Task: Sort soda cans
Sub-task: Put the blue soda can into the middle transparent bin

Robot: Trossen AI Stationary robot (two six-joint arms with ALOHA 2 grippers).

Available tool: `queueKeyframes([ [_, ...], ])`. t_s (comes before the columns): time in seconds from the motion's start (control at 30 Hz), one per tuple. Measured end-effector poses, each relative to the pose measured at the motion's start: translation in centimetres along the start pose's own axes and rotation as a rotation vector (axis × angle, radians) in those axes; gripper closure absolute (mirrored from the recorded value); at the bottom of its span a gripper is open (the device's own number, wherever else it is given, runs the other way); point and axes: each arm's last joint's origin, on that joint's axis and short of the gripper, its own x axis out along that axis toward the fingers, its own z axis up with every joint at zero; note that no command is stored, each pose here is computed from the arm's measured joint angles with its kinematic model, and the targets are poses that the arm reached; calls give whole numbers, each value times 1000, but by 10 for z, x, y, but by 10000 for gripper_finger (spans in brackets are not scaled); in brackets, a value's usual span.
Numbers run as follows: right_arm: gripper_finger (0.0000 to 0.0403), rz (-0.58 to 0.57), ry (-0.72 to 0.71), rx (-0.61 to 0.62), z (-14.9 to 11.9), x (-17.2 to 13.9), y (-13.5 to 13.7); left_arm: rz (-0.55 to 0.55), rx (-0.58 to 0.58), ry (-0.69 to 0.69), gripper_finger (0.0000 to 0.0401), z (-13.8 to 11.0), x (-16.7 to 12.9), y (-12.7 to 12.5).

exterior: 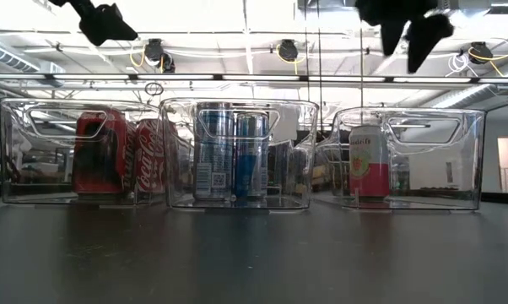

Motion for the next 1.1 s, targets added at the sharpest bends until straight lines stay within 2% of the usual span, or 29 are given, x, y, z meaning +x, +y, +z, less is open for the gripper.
queueKeyframes([
  [0.17,55,38,-22,50,-32,-16,6,-6,3,2,13,0,0,0],
  [0.33,55,-8,5,116,-60,-20,11,-7,2,1,13,0,0,0],
  [0.7,55,-92,86,390,-130,-2,22,-14,-6,2,13,0,0,0],
  [0.9,58,-86,120,525,-172,4,23,-26,-5,7,13,0,0,-1],
  [1.1,64,-144,260,511,-199,21,32,-26,2,7,13,0,0,-1],
])
